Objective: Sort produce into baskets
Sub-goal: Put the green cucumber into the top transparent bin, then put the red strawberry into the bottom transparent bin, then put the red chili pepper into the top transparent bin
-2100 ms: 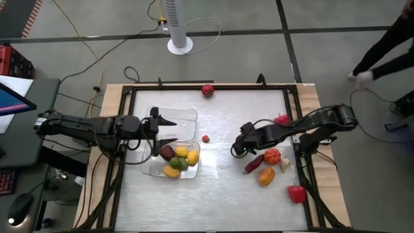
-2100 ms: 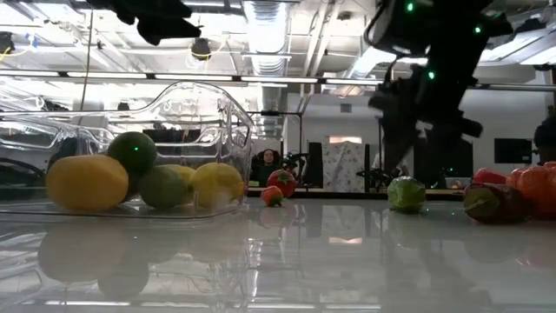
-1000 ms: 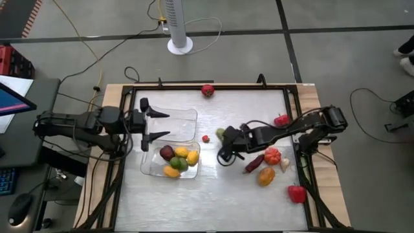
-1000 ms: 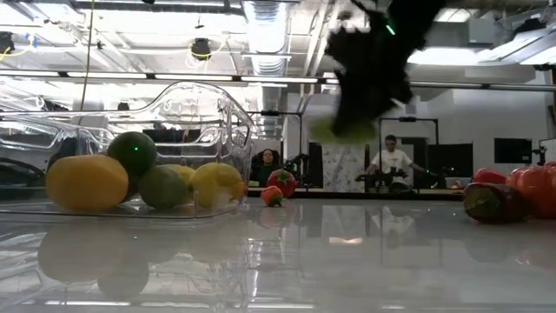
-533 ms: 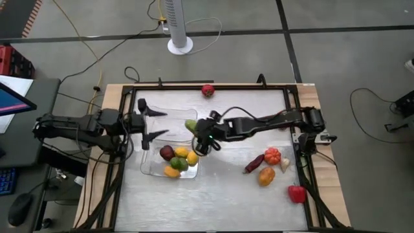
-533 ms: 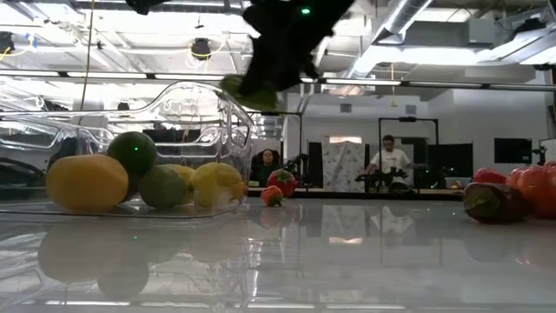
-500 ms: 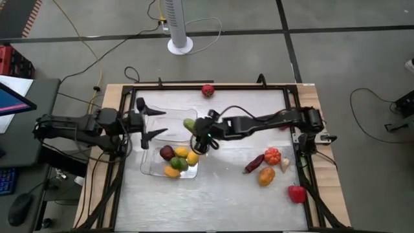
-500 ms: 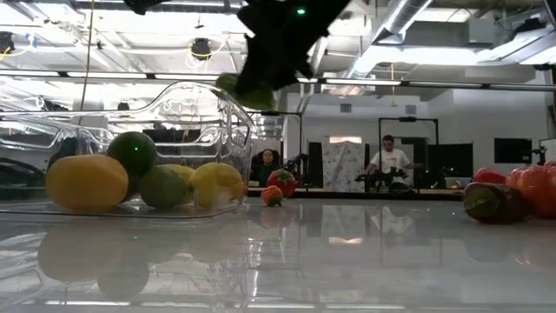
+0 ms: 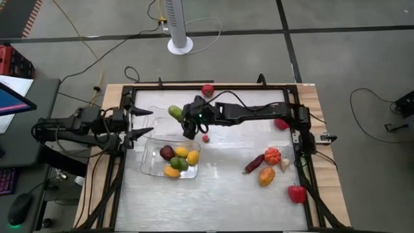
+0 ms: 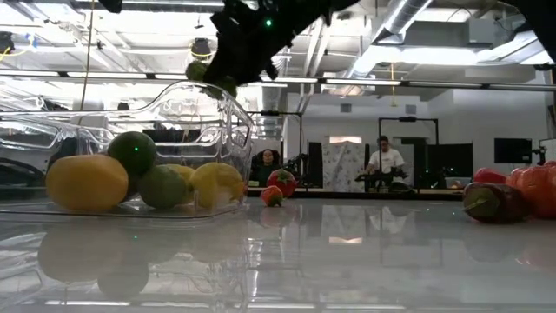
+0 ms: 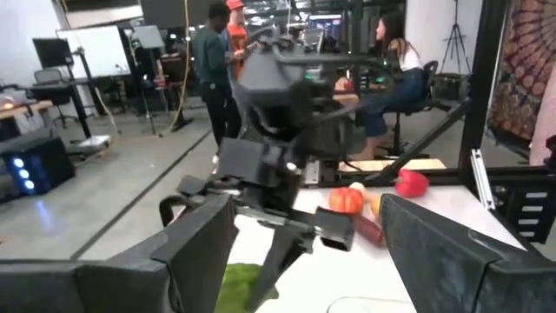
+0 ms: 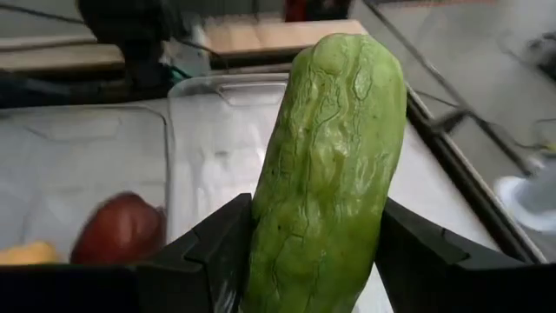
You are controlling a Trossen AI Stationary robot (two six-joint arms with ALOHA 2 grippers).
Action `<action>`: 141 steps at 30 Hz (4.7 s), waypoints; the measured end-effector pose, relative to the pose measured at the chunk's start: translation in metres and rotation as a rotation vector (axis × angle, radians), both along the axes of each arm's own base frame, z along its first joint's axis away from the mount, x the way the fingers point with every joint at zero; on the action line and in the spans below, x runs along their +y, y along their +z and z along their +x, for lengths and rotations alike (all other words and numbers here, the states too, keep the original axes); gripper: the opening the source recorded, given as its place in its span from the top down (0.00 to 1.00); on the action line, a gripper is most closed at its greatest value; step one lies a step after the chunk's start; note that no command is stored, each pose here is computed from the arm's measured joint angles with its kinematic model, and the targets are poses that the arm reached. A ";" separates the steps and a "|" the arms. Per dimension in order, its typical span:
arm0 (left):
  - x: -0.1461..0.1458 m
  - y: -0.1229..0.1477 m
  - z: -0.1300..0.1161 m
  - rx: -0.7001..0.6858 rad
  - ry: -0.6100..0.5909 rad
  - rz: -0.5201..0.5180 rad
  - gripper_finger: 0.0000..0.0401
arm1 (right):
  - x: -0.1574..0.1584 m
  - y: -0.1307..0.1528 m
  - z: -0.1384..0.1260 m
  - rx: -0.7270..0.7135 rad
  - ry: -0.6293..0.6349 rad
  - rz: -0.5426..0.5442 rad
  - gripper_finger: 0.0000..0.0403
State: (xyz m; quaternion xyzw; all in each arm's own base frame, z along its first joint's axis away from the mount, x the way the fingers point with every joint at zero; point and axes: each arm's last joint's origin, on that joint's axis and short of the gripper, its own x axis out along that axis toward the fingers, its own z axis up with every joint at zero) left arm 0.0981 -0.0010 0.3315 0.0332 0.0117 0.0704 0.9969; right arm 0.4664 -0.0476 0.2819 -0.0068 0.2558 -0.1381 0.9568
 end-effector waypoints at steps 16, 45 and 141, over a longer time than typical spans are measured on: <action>-0.001 -0.004 0.009 0.043 0.001 -0.016 0.31 | -0.009 -0.009 0.005 -0.008 0.052 0.038 0.15; 0.000 -0.005 0.009 0.047 0.014 -0.059 0.31 | 0.058 -0.104 -0.103 0.176 -0.080 0.075 0.18; 0.000 -0.011 0.009 0.104 0.042 -0.097 0.31 | 0.173 -0.042 -0.159 0.990 0.070 0.134 0.14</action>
